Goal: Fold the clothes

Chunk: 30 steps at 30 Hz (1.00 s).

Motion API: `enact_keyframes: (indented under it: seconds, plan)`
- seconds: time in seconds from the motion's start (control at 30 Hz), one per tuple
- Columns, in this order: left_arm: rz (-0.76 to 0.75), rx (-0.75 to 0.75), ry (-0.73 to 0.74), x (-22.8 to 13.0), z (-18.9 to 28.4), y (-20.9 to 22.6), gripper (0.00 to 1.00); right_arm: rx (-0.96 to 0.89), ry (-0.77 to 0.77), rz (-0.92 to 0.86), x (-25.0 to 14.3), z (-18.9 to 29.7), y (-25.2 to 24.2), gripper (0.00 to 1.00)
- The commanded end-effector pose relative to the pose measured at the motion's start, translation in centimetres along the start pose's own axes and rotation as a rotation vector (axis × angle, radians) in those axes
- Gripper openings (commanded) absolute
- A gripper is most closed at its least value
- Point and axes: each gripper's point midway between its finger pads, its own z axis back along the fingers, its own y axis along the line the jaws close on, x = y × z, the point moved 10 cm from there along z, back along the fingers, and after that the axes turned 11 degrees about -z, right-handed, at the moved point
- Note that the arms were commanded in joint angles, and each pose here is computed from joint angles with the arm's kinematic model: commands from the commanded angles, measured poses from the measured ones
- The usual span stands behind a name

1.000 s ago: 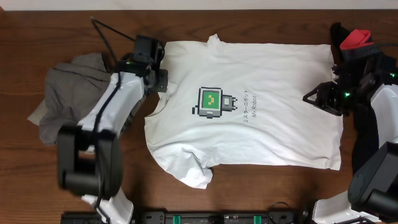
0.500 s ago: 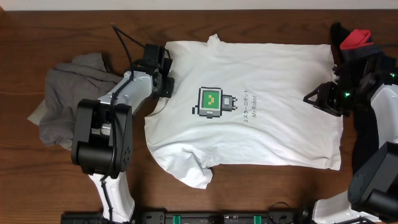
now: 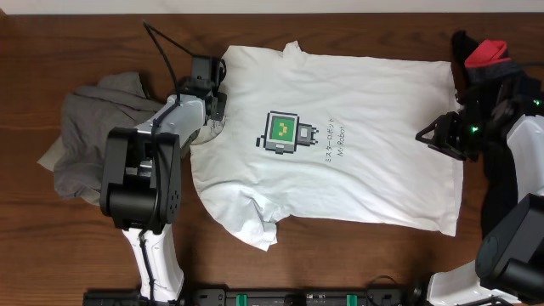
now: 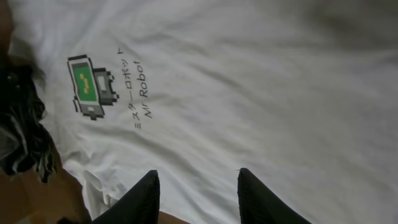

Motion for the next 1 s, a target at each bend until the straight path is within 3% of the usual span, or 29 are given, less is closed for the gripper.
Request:
enact_keyframes:
  seconds: [0.0,0.1,0.17,0.2,0.37,0.53,0.63,0.8,0.97]
  plan:
    - [0.004,0.085,0.001,1.9,1.6,1.9,0.29,-0.052,-0.028,0.009,-0.1,0.6,0.4,0.41]
    - [0.008,0.088,-0.005,2.9,4.7,3.0,0.44,-0.093,-0.038,-0.005,0.0,0.6,0.1,0.45]
    - [0.035,0.095,-0.028,3.6,7.8,4.1,0.61,-0.093,-0.039,-0.007,0.0,0.7,0.1,0.48]
    - [0.052,0.097,-0.039,3.7,9.1,4.5,0.63,-0.093,-0.039,-0.014,0.0,0.7,0.1,0.49]
    - [0.132,0.088,-0.087,2.3,17.6,6.2,0.64,-0.096,-0.026,-0.046,-0.3,0.8,0.0,0.51]
    - [0.18,-0.065,-0.134,-1.0,25.5,6.1,0.64,-0.094,-0.035,-0.041,-1.7,2.5,0.7,0.51]
    - [0.24,-0.208,-0.085,-3.6,28.2,5.0,0.63,-0.084,-0.083,-0.013,-3.0,4.5,1.8,0.52]
    - [0.304,-0.436,0.155,-7.3,28.6,2.3,0.55,-0.064,-0.191,0.045,-5.8,8.1,3.5,0.61]
    - [0.346,-0.555,0.395,-10.7,25.5,-1.7,0.52,-0.087,-0.246,0.052,-8.0,10.0,4.1,0.73]
